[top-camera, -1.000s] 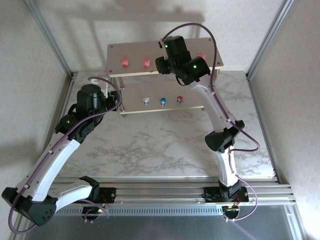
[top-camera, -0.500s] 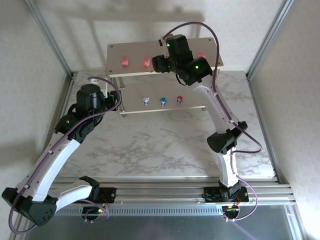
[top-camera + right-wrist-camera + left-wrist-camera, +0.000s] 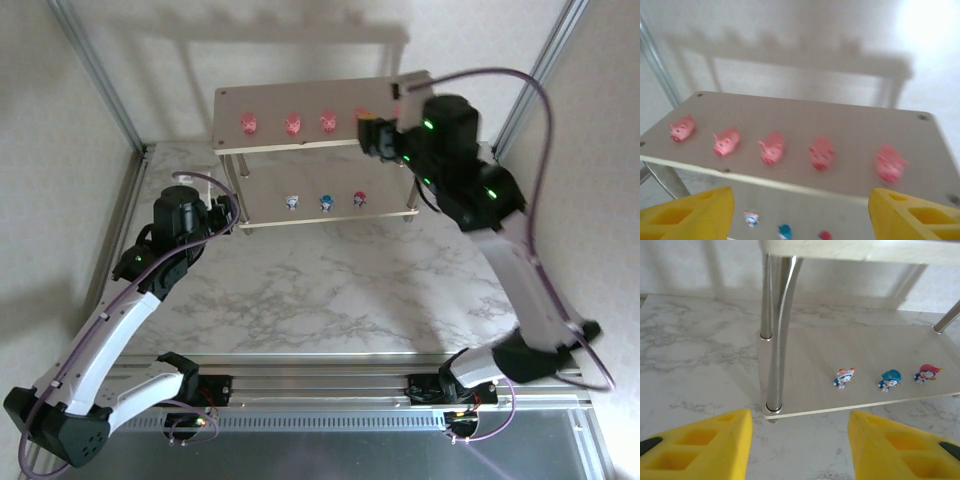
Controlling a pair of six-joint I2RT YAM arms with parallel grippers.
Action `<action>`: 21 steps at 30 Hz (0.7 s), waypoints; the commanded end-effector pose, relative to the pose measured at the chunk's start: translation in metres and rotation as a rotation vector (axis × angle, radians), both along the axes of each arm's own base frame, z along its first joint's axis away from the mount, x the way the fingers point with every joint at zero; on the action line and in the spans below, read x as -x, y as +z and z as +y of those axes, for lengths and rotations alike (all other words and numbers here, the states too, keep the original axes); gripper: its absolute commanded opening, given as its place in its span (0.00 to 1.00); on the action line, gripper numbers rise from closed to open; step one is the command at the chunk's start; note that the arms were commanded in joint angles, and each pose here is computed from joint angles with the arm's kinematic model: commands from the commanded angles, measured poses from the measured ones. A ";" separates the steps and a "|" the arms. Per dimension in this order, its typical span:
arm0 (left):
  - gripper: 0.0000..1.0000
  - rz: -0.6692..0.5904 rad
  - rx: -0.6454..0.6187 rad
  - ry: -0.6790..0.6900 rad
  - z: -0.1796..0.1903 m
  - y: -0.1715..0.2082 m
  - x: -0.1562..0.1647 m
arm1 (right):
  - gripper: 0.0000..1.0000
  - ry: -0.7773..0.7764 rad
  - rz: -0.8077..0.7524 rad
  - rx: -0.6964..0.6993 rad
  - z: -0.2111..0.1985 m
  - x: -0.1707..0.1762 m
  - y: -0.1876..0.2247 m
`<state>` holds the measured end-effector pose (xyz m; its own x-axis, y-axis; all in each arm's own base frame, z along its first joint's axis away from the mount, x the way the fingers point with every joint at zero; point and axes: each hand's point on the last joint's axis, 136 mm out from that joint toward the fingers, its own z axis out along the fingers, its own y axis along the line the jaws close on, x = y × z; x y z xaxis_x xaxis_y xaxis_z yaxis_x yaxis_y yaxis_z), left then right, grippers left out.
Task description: Place and organize the plastic toys onto the shelf
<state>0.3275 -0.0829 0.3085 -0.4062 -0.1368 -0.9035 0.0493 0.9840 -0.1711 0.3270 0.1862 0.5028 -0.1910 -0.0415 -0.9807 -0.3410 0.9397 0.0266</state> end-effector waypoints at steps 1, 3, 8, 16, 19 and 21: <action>0.54 -0.042 0.057 0.035 0.010 0.001 -0.002 | 0.73 -0.204 0.044 0.041 -0.059 0.023 -0.031; 0.54 -0.048 0.059 0.071 0.020 -0.004 -0.004 | 0.73 -0.290 0.105 0.063 -0.088 0.042 -0.061; 0.56 -0.084 0.080 0.151 0.048 -0.011 -0.010 | 0.76 -0.464 0.235 0.070 -0.146 0.078 -0.130; 1.00 -0.078 0.088 0.268 0.082 -0.046 -0.024 | 0.99 -0.591 0.464 -0.037 -0.183 0.070 -0.234; 1.00 -0.111 0.080 0.309 0.093 -0.059 -0.022 | 0.99 -0.610 0.518 -0.118 -0.191 0.059 -0.263; 1.00 -0.148 0.072 0.343 0.101 -0.063 -0.020 | 0.99 -0.628 0.549 -0.139 -0.197 0.052 -0.281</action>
<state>0.3461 0.0041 0.2336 -0.3088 -0.2951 -0.9042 -0.2154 0.9477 -0.2357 0.2581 -0.0185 0.2265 -0.6267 0.2632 -0.7335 0.3483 0.9366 0.0385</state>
